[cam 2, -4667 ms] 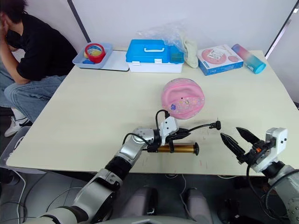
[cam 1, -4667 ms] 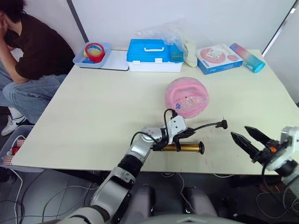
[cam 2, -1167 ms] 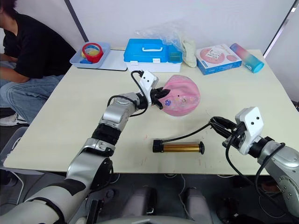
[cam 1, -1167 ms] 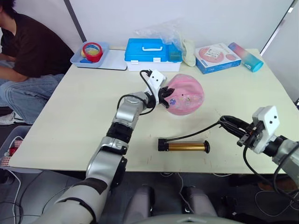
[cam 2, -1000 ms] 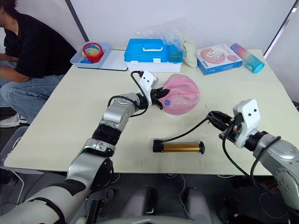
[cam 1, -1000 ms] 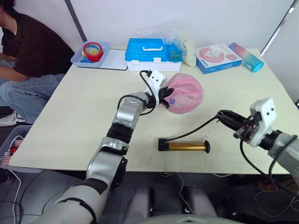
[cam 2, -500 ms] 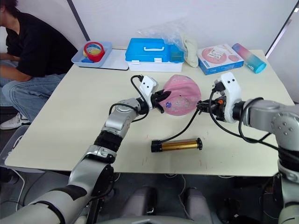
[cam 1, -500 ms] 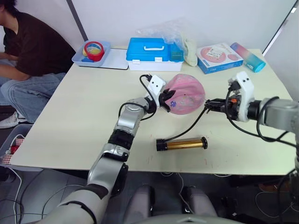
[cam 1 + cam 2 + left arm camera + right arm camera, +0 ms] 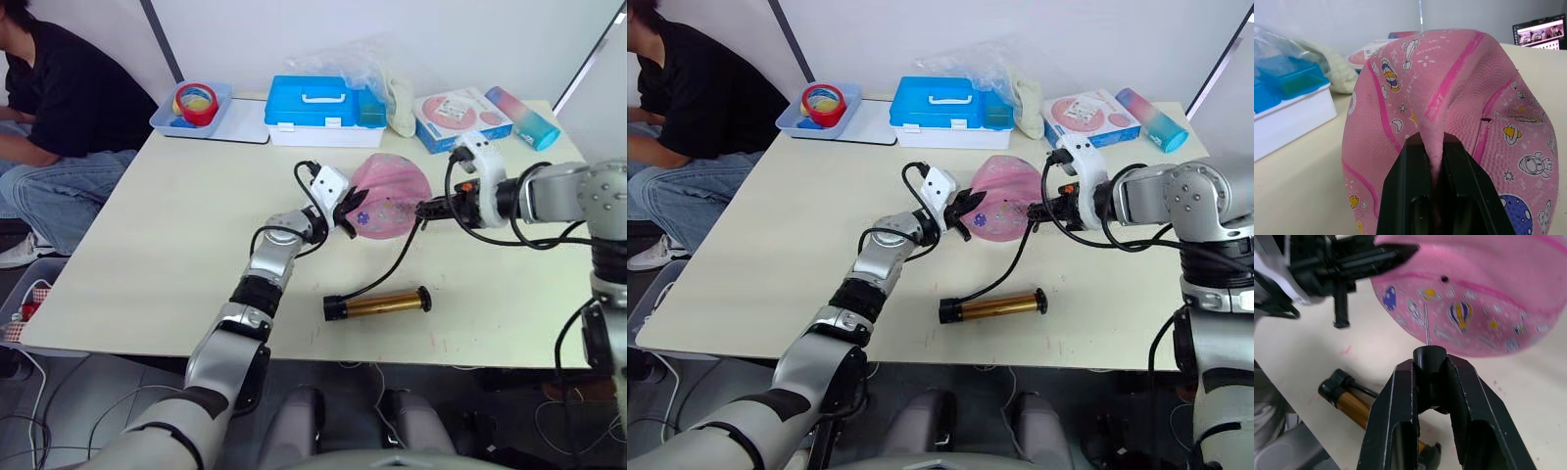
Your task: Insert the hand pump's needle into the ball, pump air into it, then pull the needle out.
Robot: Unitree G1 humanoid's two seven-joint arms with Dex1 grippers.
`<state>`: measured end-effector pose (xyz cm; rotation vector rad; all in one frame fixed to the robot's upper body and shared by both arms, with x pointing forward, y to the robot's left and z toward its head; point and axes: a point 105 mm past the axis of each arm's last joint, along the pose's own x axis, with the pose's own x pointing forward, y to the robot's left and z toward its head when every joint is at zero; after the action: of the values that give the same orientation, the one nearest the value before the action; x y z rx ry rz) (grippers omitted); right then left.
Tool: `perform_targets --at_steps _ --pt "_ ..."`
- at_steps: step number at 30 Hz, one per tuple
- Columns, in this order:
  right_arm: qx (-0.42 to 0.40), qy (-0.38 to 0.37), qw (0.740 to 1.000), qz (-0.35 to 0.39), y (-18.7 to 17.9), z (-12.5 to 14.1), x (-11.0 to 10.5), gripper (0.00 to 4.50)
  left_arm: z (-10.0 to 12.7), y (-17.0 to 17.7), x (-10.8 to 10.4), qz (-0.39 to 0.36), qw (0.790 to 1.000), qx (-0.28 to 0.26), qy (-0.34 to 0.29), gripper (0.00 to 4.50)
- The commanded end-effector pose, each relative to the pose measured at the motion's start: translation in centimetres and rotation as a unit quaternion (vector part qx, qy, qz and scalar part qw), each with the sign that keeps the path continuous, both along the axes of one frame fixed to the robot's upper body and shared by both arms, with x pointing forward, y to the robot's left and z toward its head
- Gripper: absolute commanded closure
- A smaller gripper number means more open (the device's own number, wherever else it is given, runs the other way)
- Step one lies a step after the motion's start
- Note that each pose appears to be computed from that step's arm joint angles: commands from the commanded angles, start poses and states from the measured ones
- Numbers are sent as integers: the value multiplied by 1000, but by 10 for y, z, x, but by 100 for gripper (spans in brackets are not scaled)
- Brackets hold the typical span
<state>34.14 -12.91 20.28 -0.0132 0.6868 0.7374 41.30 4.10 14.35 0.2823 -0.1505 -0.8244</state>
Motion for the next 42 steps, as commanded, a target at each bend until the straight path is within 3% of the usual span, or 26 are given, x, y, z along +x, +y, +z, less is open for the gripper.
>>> perform_targets --at_steps 1,19,42 --pt "6 8 1000 3 3 8 1 422 18 -3 0 -3 999 -6 -54 446" --pt "-3 67 998 -1 23 8 19 422 5 1 -3 -5 995 20 -97 446" --pt "-109 95 988 49 20 16 43 422 -11 10 -12 -3 991 48 -123 446"
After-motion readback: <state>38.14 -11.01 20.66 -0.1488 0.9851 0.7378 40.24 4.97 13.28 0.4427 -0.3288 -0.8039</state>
